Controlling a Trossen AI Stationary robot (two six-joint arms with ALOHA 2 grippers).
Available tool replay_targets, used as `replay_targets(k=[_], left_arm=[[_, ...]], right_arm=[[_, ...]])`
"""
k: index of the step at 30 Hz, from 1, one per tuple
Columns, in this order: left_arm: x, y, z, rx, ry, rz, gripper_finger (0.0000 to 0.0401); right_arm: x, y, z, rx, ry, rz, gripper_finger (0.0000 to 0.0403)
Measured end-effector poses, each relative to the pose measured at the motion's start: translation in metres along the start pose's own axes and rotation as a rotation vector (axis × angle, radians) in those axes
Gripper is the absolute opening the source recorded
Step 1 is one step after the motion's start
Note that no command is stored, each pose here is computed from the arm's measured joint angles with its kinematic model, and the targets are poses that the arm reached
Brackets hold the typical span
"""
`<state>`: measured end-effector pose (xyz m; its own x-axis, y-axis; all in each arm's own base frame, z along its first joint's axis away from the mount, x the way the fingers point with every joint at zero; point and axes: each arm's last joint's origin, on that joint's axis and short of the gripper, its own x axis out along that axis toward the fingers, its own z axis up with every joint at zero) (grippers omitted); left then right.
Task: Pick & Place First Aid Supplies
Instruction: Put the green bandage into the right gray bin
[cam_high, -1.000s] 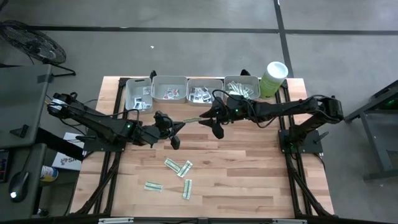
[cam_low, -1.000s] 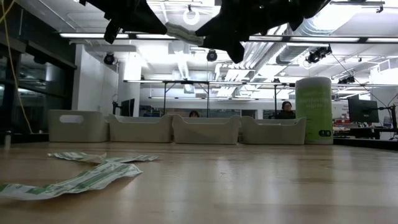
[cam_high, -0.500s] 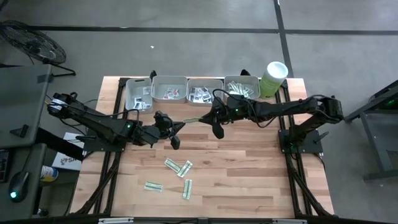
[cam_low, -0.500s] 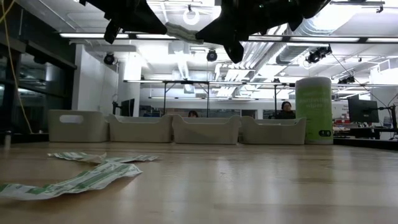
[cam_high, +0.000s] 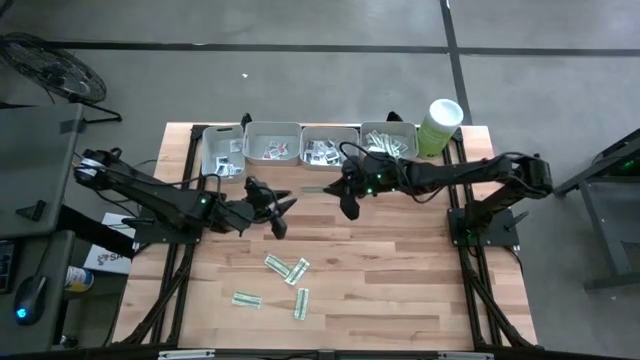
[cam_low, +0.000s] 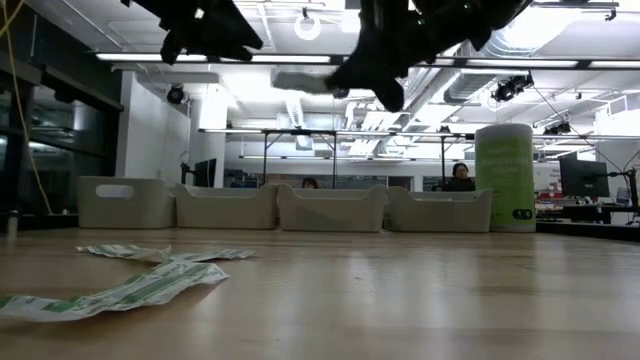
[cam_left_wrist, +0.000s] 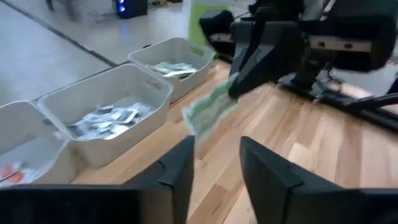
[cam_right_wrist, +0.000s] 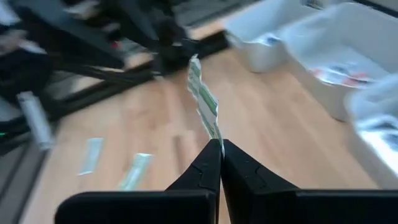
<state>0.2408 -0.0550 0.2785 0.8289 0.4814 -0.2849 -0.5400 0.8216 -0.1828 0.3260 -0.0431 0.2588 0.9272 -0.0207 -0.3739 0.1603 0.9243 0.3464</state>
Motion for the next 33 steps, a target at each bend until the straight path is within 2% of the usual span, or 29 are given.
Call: replay_targets(k=[3, 6, 12, 16, 21, 26, 30, 33], left_arm=[[-0.007, 0.007, 0.004, -0.013, 0.004, 0.018, 0.0157], [-0.017, 0.015, 0.008, -0.047, 0.017, 0.027, 0.0172], [-0.03, 0.028, 0.011, -0.098, 0.045, 0.047, 0.017], [-0.032, 0.032, 0.01, -0.1, 0.067, 0.061, 0.0168], [-0.031, 0.031, 0.007, -0.09, 0.08, 0.064, 0.0167], [-0.031, 0.032, 0.006, -0.1, 0.09, 0.071, 0.0167], [-0.031, 0.033, 0.005, -0.092, 0.099, 0.077, 0.0167], [-0.031, 0.033, 0.004, -0.087, 0.104, 0.08, 0.0167]], right_arm=[[-0.008, -0.01, 0.001, 0.024, 0.03, -0.096, 0.0001], [-0.023, -0.023, 0.003, 0.076, 0.056, -0.226, 0.0], [-0.058, -0.057, 0.003, 0.135, 0.148, -0.546, 0.0], [-0.071, -0.085, -0.001, 0.189, 0.224, -0.674, 0.0], [-0.08, -0.114, -0.003, 0.24, 0.271, -0.761, 0.0], [-0.093, -0.137, -0.001, 0.31, 0.256, -0.797, 0.0], [-0.1, -0.149, -0.005, 0.374, 0.267, -0.75, 0.0], [-0.103, -0.157, -0.022, 0.422, 0.31, -0.731, 0.0]])
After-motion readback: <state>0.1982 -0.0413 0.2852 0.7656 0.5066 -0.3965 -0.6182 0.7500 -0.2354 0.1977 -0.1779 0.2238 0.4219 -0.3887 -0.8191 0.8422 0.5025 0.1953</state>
